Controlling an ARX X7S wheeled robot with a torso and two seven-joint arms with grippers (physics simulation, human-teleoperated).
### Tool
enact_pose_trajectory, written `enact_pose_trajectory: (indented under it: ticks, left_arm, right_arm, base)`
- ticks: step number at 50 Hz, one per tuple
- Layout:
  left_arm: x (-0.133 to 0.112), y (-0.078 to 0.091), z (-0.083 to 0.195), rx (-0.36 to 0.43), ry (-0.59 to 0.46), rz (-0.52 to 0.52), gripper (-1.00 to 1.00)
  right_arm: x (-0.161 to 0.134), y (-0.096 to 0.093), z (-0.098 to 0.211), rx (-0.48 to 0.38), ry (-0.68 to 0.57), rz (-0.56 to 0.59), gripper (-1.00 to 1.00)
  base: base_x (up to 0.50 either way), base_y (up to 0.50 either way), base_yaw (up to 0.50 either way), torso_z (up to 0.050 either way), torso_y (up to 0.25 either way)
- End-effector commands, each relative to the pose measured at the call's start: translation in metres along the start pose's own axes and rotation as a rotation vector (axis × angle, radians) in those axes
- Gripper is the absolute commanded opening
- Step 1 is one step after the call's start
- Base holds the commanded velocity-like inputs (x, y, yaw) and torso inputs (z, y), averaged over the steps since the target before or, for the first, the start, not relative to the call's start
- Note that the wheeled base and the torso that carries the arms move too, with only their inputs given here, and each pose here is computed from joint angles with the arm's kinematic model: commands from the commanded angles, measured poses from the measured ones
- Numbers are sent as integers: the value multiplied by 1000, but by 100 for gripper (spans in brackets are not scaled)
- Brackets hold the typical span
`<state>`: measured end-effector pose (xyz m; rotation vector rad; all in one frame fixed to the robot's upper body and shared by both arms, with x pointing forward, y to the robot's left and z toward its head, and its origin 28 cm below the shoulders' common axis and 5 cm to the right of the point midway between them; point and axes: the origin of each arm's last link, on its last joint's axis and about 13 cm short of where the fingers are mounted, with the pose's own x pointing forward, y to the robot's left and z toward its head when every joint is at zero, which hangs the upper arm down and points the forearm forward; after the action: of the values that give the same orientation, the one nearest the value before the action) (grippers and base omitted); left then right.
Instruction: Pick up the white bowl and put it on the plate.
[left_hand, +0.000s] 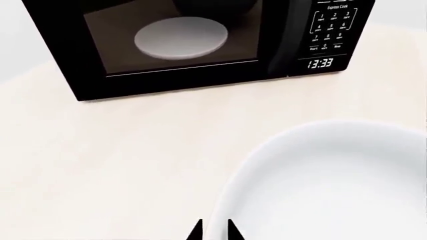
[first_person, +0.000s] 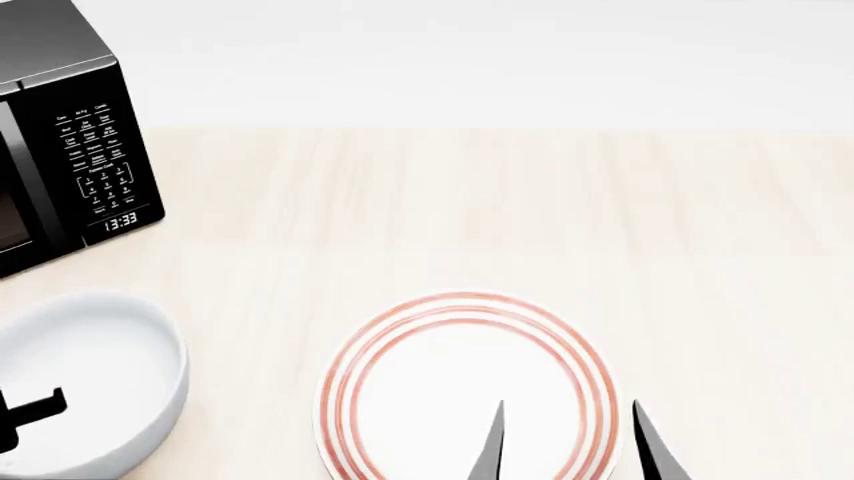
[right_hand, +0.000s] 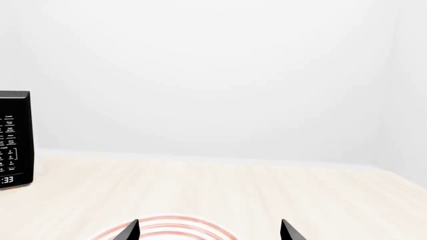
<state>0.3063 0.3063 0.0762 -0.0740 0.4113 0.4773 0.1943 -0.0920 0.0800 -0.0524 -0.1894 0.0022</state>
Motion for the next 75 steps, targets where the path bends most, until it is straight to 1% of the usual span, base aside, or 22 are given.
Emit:
enact_pose_trajectory:
  ticks: [1, 12, 18, 21, 32, 37, 45, 53, 59, 62, 68, 70, 75]
  left_arm:
    - [0, -3, -6, -25, 30, -21, -100]
    - [-1, -2, -5, -50, 24, -12, -100]
    - [-4, -2, 2, -69, 13, -12, -100]
    - [-7, -6, 8, -86, 2, -26, -100]
    - [-22, -18, 30, -106, -58, -93, -100]
    - [-26, -21, 33, -114, -65, -111, -100]
    - [-38, -29, 47, -141, -90, -162, -100]
    - [-51, -41, 62, -162, -117, -225, -100]
    - [-54, -58, 70, -154, -125, -269, -100]
    - [-57, -68, 78, -143, -134, -290, -100]
    - [-59, -80, 90, -128, -148, -317, -100]
    - [-61, -86, 94, -125, -152, -332, -100]
    - [-65, -99, 97, -119, -156, -368, -100]
  right_arm:
    - [2, -1, 1, -4, -19, -12, 100]
    - [1, -1, 1, -6, -20, -11, 100]
    - [1, 0, 1, -5, -19, -9, 100]
    - [1, 0, 1, -7, -19, -9, 100]
    - [0, 0, 0, -7, -18, -8, 100]
    - [1, 0, 1, -6, -19, -11, 100]
    - [2, 0, 1, -5, -19, -9, 100]
    - [1, -1, 1, -4, -20, -10, 100]
    - [2, -1, 1, -3, -19, -11, 100]
    - [2, 0, 0, -3, -19, -9, 100]
    - [2, 0, 1, -3, -19, -9, 100]
    - [2, -1, 1, -3, -19, -10, 100]
    - [2, 0, 0, -3, -18, -9, 100]
  base:
    - [0, 0, 0, 0, 0]
    - [0, 0, 0, 0, 0]
    - [0, 0, 0, 0, 0]
    - [0, 0, 0, 0, 0]
    - [0, 0, 0, 0, 0]
    - [0, 0, 0, 0, 0]
    - [0, 0, 0, 0, 0]
    - [0, 0, 0, 0, 0]
    - [0, 0, 0, 0, 2]
    - [0, 0, 0, 0, 0]
    - [0, 0, 0, 0, 0]
    - [0, 0, 0, 0, 0]
    - [0, 0, 0, 0, 0]
